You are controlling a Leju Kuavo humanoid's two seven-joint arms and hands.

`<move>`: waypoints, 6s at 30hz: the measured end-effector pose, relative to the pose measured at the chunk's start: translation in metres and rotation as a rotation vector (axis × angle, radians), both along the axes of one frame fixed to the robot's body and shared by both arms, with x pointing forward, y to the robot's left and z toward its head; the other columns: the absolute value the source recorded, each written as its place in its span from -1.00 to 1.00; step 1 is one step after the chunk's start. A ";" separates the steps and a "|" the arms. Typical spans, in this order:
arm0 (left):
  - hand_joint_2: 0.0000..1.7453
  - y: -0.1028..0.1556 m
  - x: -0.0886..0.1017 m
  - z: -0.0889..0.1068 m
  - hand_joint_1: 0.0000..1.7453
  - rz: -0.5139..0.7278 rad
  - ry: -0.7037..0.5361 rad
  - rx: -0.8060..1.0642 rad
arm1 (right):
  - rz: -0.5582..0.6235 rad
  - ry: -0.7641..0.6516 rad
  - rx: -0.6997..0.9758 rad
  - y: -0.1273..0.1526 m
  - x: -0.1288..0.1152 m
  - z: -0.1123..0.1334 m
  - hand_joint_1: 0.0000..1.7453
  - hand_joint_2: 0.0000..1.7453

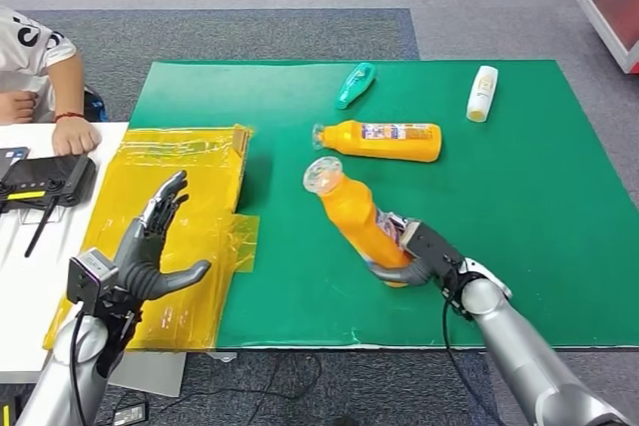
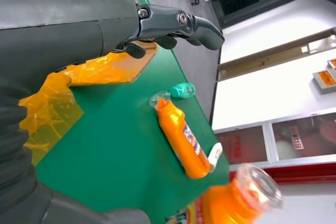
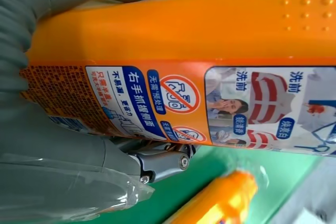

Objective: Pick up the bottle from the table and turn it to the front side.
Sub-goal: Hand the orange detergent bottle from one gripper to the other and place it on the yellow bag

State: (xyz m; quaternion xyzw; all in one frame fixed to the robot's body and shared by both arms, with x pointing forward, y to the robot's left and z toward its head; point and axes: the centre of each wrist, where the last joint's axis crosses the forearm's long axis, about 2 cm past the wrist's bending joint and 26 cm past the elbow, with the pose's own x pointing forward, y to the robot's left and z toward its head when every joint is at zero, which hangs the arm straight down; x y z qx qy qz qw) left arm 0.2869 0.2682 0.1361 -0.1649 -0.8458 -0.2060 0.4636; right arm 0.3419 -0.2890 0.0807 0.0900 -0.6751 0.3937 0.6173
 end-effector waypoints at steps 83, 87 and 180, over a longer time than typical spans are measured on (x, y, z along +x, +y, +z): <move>1.00 -0.025 0.091 0.041 -1.00 -0.473 0.271 -0.099 | 0.127 -0.126 0.180 0.157 -0.002 0.036 1.00 1.00; 1.00 -0.031 0.092 0.042 -1.00 -0.485 0.269 -0.106 | 0.129 -0.125 0.182 0.159 -0.002 0.036 1.00 1.00; 1.00 -0.042 0.099 0.031 -1.00 -0.516 0.287 -0.023 | 0.153 -0.078 0.077 0.197 -0.007 0.039 1.00 1.00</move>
